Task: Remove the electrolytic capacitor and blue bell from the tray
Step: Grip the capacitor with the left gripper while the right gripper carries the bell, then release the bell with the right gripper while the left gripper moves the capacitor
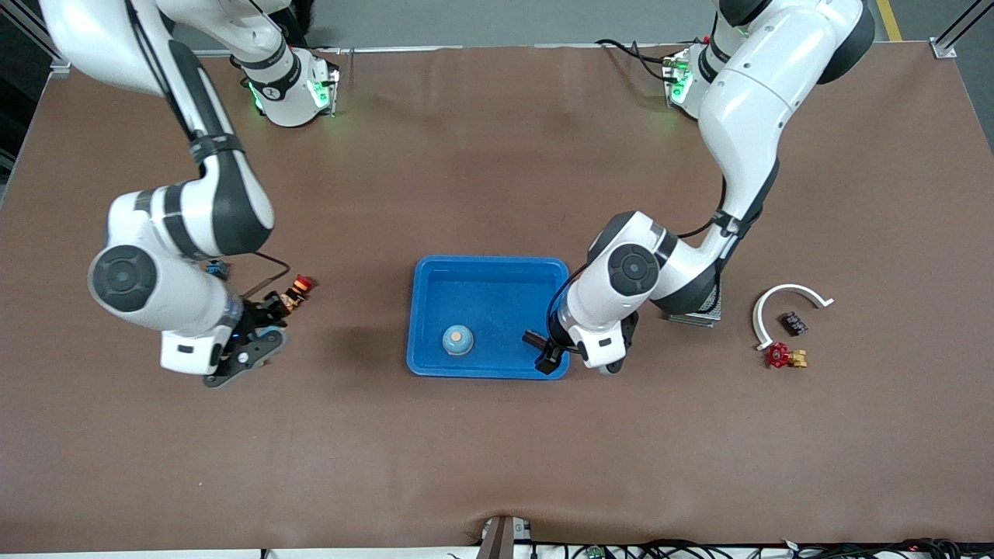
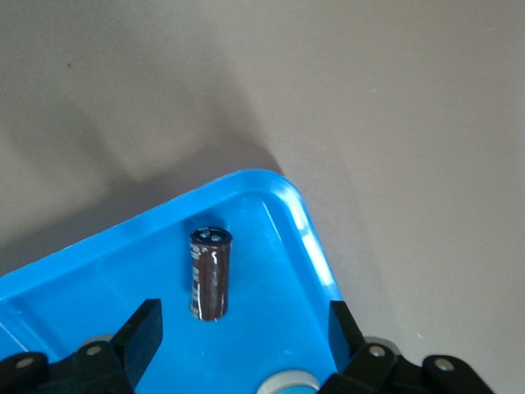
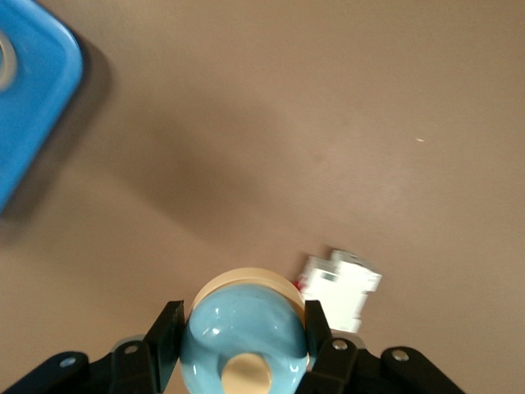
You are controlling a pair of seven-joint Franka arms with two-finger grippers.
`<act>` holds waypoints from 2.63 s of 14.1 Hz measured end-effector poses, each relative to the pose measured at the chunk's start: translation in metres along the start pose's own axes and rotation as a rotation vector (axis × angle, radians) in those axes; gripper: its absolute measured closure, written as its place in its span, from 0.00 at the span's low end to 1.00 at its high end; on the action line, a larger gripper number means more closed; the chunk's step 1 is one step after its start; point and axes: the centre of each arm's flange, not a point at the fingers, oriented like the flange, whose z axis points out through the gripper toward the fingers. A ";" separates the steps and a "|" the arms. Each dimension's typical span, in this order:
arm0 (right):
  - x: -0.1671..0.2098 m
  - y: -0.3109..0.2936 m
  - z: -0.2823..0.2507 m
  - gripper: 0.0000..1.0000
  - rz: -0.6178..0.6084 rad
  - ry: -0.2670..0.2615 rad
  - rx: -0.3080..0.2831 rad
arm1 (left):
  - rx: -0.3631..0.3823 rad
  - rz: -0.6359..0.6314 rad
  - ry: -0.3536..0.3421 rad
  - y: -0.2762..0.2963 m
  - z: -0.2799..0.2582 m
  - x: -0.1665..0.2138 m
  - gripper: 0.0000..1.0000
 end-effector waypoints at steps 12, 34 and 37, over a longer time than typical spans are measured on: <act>-0.088 0.146 0.061 0.36 -0.490 0.038 -0.028 | 0.081 0.015 0.044 -0.025 0.064 -0.022 0.36; -0.111 0.178 0.177 0.36 -0.588 0.057 -0.044 | 0.252 0.184 0.141 -0.010 -0.094 0.041 0.66; -0.112 0.176 0.181 0.36 -0.588 0.059 -0.048 | 0.292 0.260 0.146 -0.024 -0.134 0.081 0.66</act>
